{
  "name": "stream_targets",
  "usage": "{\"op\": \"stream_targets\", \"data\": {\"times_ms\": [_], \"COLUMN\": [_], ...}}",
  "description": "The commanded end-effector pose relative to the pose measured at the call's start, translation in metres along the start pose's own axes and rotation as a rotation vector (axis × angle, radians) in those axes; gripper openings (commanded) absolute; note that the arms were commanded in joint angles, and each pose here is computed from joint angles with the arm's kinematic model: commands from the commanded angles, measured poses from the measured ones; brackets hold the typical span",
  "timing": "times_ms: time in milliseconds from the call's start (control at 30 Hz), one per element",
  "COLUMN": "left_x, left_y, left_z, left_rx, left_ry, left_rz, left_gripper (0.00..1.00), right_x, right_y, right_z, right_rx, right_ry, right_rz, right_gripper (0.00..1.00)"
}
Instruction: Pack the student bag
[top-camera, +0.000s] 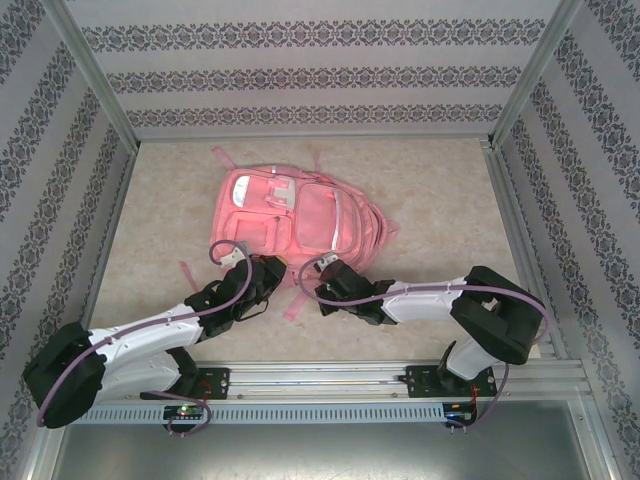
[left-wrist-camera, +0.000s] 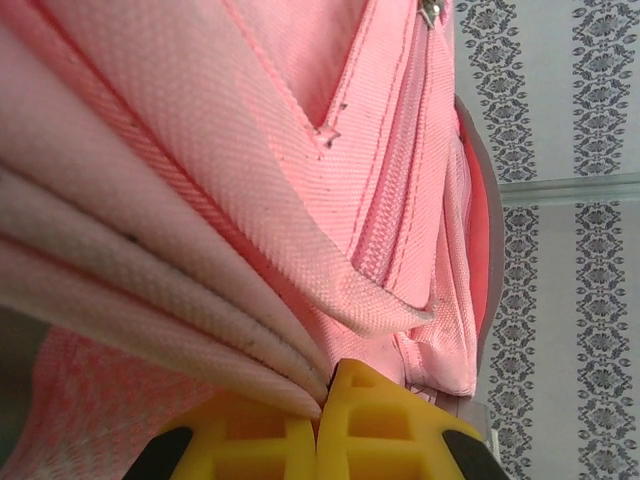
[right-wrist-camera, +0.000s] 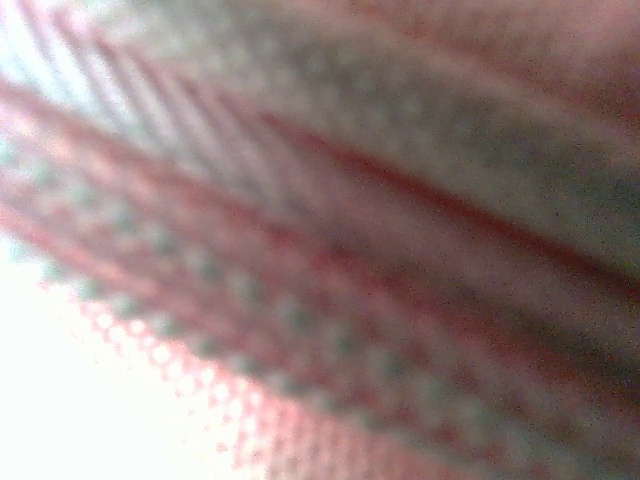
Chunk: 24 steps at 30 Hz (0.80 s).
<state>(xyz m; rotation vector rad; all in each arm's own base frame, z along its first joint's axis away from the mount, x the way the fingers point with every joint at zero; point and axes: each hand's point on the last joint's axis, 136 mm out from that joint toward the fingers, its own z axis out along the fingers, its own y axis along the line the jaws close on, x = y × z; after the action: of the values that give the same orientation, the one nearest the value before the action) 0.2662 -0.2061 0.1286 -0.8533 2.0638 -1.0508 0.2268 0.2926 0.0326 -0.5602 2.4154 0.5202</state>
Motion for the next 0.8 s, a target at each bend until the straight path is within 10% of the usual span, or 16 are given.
{"op": "stream_targets", "data": {"times_ms": [0,767], "left_x": [-0.005,0.011], "left_y": [-0.006,-0.003], "left_z": [-0.008,-0.002], "left_rx": [0.006,0.022], "left_ry": [0.012,0.191], "left_rz": [0.090,0.442], "left_gripper": [0.00,0.00], "right_x": [0.003,0.023], "right_y": [-0.029,-0.074], "right_z": [-0.007,-0.031], "right_rx": [0.081,0.150], "right_ry": [-0.001,0.010], "right_rz": [0.036,0.060], "right_gripper": [0.01,0.00]}}
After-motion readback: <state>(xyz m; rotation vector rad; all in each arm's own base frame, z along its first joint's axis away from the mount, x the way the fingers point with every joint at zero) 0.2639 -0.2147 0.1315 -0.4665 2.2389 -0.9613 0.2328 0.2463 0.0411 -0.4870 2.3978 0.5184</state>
